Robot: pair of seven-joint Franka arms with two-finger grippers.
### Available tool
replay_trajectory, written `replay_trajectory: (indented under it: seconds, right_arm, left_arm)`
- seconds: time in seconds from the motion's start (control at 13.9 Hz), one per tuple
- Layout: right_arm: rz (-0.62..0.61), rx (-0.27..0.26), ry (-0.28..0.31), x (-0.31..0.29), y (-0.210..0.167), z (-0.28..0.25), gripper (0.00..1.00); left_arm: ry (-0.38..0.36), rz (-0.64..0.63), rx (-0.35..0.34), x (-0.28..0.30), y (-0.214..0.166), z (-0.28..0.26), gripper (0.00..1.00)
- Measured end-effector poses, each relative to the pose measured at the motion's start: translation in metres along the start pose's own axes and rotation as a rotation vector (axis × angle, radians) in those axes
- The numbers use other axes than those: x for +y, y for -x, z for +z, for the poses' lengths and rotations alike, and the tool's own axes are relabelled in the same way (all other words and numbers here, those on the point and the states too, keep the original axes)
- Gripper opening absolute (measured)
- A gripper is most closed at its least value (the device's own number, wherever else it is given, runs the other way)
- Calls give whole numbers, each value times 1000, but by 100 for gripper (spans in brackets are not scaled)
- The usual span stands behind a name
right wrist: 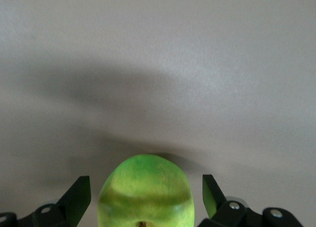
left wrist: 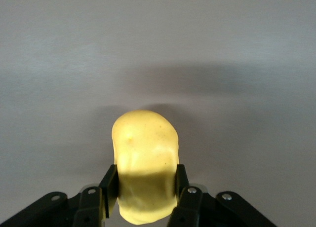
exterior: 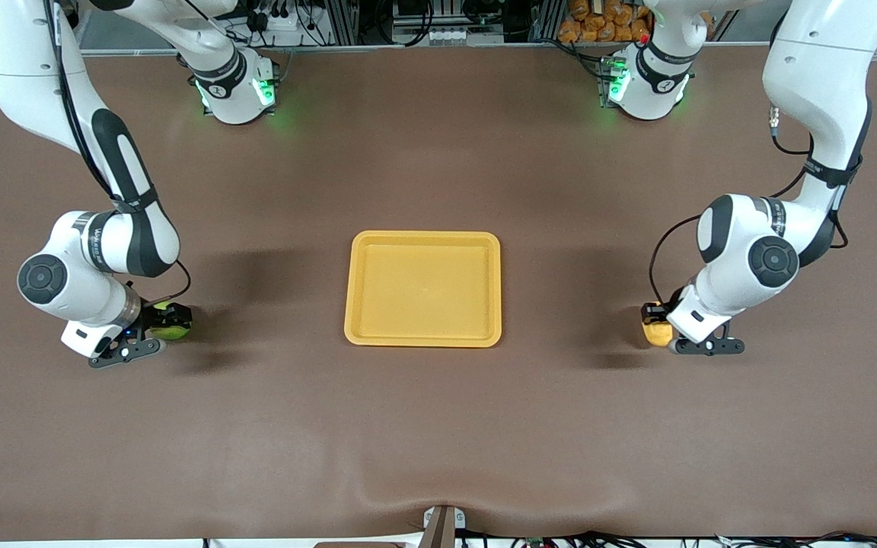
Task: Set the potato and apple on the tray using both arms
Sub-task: 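Lift the potato with the left gripper and carry it toward the tray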
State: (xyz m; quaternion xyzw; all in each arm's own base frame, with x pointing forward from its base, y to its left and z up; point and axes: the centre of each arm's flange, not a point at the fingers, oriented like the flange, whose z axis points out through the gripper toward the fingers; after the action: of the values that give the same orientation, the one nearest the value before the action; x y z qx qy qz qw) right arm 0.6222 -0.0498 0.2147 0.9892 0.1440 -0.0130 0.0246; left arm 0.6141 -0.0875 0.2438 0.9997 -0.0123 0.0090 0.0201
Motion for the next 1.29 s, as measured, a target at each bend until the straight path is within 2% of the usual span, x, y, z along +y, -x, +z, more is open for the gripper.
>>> replay_trajectory:
  seconds: [0.43, 0.57, 0.93, 1.29]
  right_arm:
    - [-5, -35, -14, -3, 5, 5, 100]
    - [-5, -33, -14, -2, 5, 3, 83]
    - [-10, -19, -11, -3, 2, -4, 82]
    - [-73, 20, -30, -40, -17, -53, 82]
  left_arm:
    - [45, 98, 7, 64, 9, -13, 50]
    - [58, 131, 13, 85, 12, -17, 50]
    - [60, 191, 10, 144, 12, -41, 50]
    - [79, 122, 13, 232, 34, -48, 50]
